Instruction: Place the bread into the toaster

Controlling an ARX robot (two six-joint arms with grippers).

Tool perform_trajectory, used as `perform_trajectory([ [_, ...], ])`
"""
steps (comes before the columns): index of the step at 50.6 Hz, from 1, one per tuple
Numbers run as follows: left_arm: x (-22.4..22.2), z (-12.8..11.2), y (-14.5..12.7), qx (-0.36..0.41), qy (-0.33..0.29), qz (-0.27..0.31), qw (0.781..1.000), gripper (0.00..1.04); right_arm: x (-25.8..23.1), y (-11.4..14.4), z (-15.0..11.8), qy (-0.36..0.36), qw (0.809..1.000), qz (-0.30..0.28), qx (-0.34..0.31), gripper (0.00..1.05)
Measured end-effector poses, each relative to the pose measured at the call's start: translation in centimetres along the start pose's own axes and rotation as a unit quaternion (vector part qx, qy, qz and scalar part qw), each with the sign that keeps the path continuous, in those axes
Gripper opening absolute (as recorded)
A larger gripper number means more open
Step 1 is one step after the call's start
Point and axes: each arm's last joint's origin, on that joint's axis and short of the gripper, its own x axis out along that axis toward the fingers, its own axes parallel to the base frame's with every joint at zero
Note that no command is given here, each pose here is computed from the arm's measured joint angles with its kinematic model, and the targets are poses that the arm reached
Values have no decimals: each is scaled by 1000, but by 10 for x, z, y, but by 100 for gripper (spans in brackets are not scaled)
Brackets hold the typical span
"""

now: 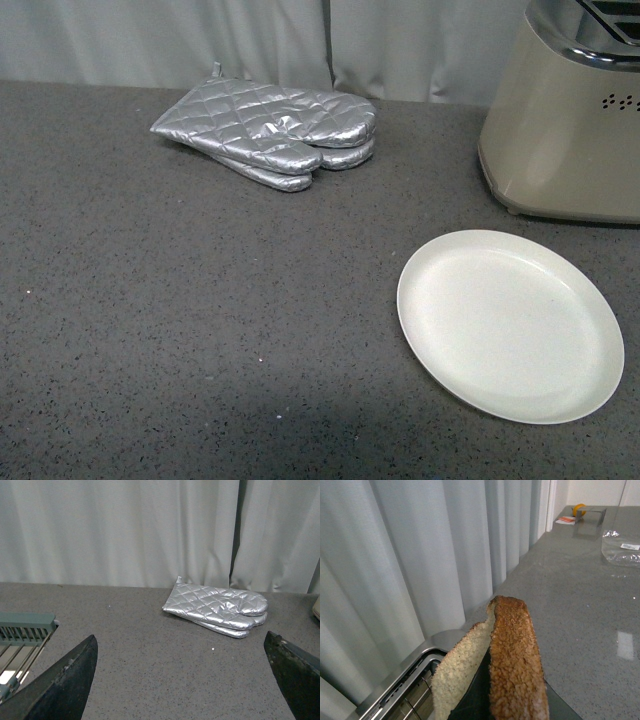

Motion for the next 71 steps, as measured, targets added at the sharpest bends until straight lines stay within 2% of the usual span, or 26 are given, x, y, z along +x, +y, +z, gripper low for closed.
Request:
perform_trajectory([
  [21, 0, 0, 0, 0, 0, 0, 1000, 98, -1, -4, -4, 15, 1000, -8, 5, 3],
  [40, 0, 0, 0, 0, 0, 0, 1000, 98, 8, -2, 21, -3, 999, -13, 41, 3],
  [71, 0, 0, 0, 0, 0, 0, 1000, 98, 16, -1, 27, 4, 999, -28, 30, 3],
])
